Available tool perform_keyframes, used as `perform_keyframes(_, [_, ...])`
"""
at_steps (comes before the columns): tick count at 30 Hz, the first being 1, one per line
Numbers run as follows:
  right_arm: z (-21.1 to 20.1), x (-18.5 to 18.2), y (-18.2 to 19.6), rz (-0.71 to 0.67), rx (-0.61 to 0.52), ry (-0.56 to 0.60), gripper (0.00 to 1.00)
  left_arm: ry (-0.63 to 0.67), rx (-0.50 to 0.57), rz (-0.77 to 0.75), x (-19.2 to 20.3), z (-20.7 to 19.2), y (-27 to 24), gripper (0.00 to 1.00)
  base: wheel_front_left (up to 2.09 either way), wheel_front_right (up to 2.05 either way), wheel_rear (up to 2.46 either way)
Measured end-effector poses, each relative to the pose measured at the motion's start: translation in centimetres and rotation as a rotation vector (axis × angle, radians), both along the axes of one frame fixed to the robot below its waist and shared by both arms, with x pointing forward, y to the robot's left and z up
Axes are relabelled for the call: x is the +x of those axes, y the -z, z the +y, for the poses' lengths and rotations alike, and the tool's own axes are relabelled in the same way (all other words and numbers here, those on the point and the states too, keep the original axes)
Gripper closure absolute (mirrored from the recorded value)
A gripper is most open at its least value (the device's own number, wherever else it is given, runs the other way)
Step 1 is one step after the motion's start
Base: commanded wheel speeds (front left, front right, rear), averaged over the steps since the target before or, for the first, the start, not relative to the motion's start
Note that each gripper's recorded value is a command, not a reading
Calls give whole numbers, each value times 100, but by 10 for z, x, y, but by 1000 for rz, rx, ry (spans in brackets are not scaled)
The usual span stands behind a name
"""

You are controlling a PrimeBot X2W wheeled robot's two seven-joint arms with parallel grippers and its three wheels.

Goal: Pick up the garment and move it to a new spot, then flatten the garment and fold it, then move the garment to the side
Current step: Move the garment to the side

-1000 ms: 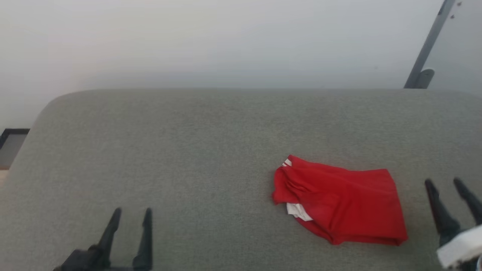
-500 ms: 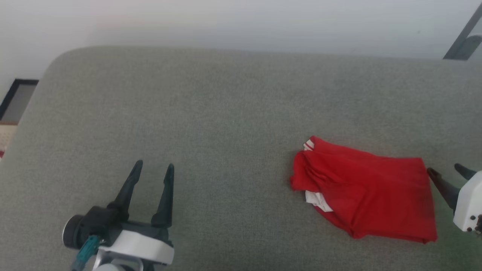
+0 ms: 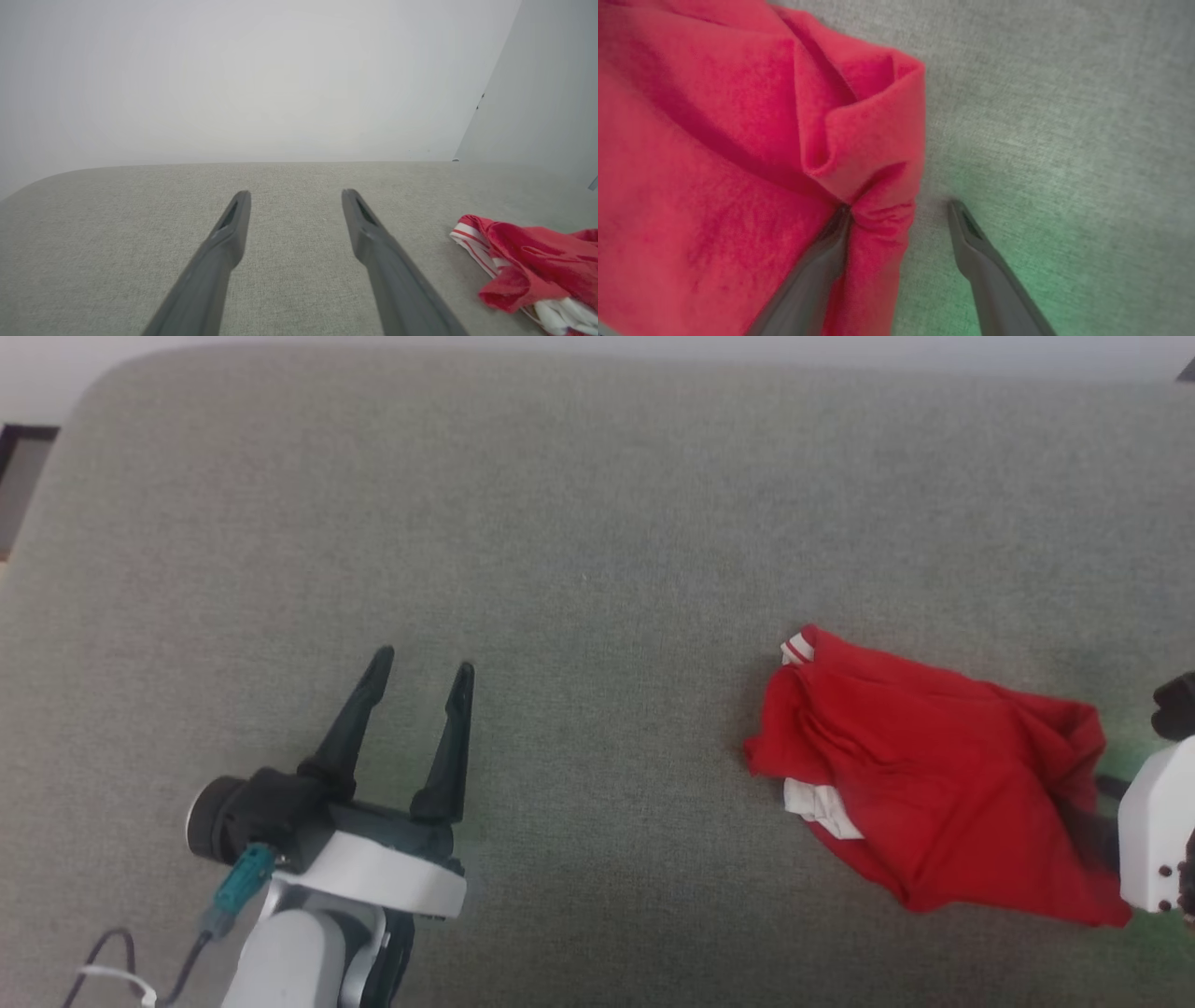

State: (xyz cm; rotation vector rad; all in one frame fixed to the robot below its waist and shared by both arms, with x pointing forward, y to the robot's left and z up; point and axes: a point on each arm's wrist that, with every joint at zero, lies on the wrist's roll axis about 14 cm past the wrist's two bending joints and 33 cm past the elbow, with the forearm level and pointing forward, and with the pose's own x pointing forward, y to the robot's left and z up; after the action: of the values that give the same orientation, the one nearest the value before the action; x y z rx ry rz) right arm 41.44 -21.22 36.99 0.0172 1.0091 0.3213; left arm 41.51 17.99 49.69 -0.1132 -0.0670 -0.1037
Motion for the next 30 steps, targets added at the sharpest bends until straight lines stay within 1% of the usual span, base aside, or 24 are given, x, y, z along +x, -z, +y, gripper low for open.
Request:
perform_keyframes(1, [1, 1, 2, 5, 1, -3, 38, 6, 3, 4, 3, -1, 2, 0, 0, 0, 0])
perform_keyframes(2, [1, 1, 2, 5, 1, -3, 56, 6, 3, 4, 3, -1, 2, 0, 0, 0, 0])
perform_keyframes(3, [1, 2, 4, 9, 3, -3, 93, 8, 7, 8, 6, -1, 4, 0, 0, 0, 0])
perform_keyframes(4, [1, 4, 6, 16, 13, 2, 100, 9, 9, 10, 8, -1, 5, 0, 0, 0, 0])
perform_keyframes(11, [1, 13, 1, -19, 67, 52, 100, 62, 26, 0, 28, -12, 7, 0, 0, 0, 0])
perform_keyframes(15, [-15, 23, -10, -87, 80, 119, 100, 108, 36, -8, 38, -23, 8, 0, 0, 0, 0])
perform_keyframes(17, [-35, 30, -20, -137, 69, 180, 100, 128, 42, -16, 45, -27, 8, 0, 0, 0, 0])
perform_keyframes(21, [-97, 35, -37, -224, -19, 319, 100, 188, 59, -41, 62, -43, 7, 0, 0, 0, 0])
perform_keyframes(24, [-138, 37, -52, -287, -65, 420, 100, 235, 80, -52, 76, -55, 11, 0, 0, 0, 0])
perform_keyframes(30, [-209, 33, -69, -348, -200, 566, 100, 337, 96, -72, 103, -85, 22, 0, 0, 0, 0])
